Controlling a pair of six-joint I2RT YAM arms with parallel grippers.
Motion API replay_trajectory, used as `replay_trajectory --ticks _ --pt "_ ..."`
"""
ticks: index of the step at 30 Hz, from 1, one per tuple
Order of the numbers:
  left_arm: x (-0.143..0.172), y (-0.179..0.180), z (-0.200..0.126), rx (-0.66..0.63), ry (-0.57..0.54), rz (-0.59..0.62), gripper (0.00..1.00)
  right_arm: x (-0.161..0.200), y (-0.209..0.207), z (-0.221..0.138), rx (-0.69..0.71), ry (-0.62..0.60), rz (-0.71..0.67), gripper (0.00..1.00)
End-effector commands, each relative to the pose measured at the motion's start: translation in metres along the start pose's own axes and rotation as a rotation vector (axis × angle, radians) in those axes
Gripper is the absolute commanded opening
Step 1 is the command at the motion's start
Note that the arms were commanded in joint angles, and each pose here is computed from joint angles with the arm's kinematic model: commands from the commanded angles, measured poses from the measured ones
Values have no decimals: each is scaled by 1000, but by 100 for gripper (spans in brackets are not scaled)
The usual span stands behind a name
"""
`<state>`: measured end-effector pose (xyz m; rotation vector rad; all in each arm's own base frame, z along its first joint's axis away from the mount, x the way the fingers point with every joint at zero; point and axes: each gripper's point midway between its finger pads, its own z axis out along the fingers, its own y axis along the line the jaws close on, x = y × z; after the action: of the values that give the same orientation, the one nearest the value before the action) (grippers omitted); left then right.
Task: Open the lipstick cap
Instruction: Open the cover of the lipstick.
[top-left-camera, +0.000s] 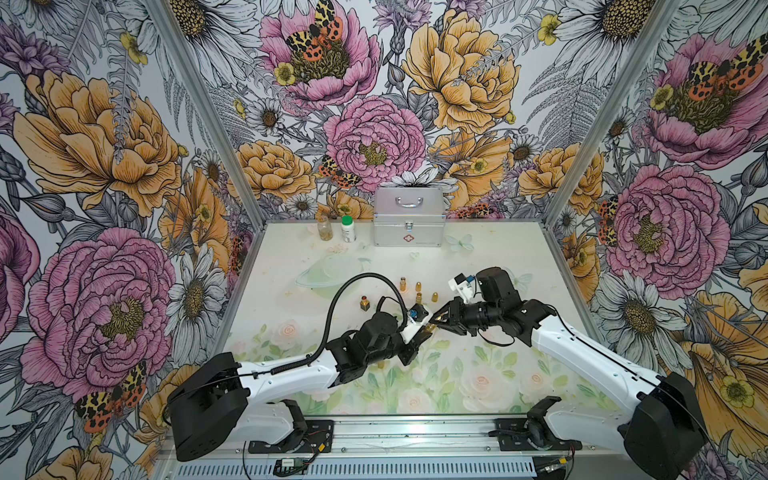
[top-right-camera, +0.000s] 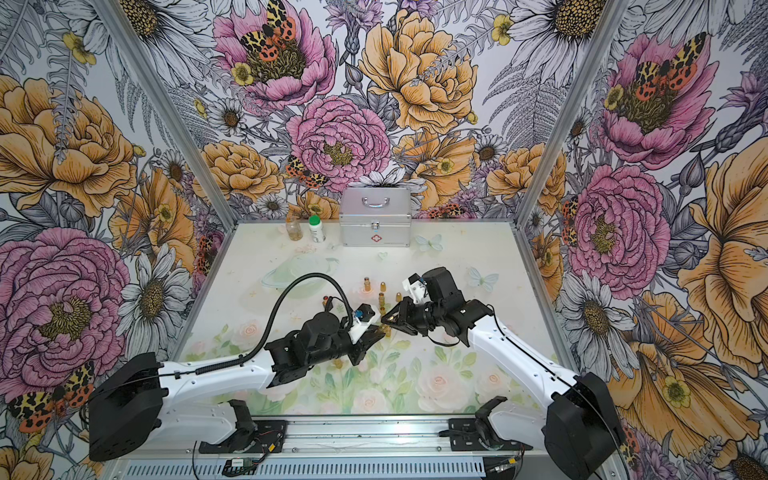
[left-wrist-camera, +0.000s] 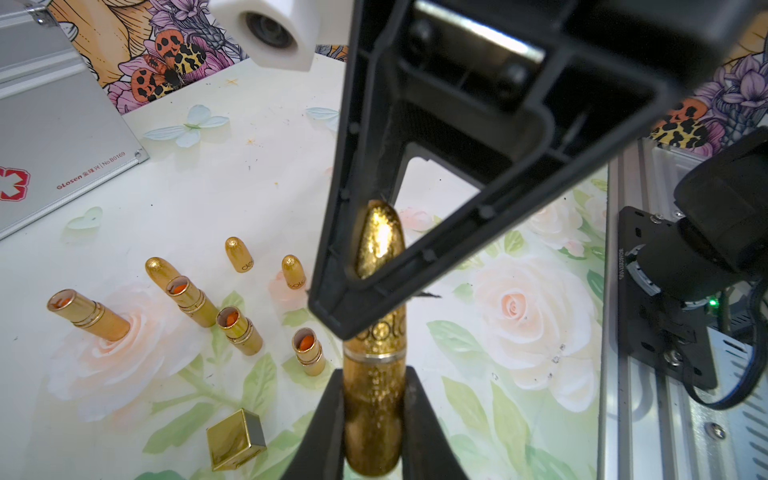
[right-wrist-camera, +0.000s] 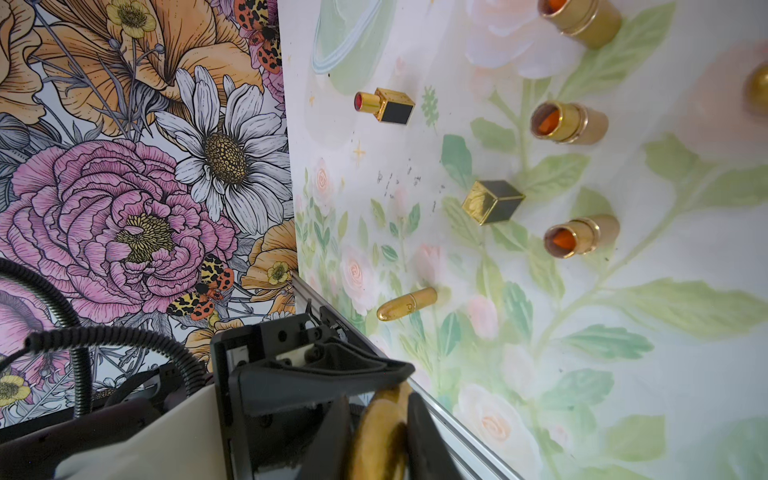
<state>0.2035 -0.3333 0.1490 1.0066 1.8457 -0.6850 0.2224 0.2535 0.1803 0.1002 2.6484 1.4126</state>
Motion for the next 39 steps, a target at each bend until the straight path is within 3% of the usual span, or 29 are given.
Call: replay_trajectory --ticks 1,26,35,39 --pt "-14 9 1 -41 -26 -9 0 1 2 0 -12 -9 -15 22" --pt "16 22 -13 -118 59 -59 0 -25 0 -25 127 -135 -114 14" --pt "21 23 -19 -125 69 -68 0 -33 14 -43 89 -175 -130 14" --pt "16 23 -25 -128 45 -76 0 -31 -3 -43 152 -183 -124 14"
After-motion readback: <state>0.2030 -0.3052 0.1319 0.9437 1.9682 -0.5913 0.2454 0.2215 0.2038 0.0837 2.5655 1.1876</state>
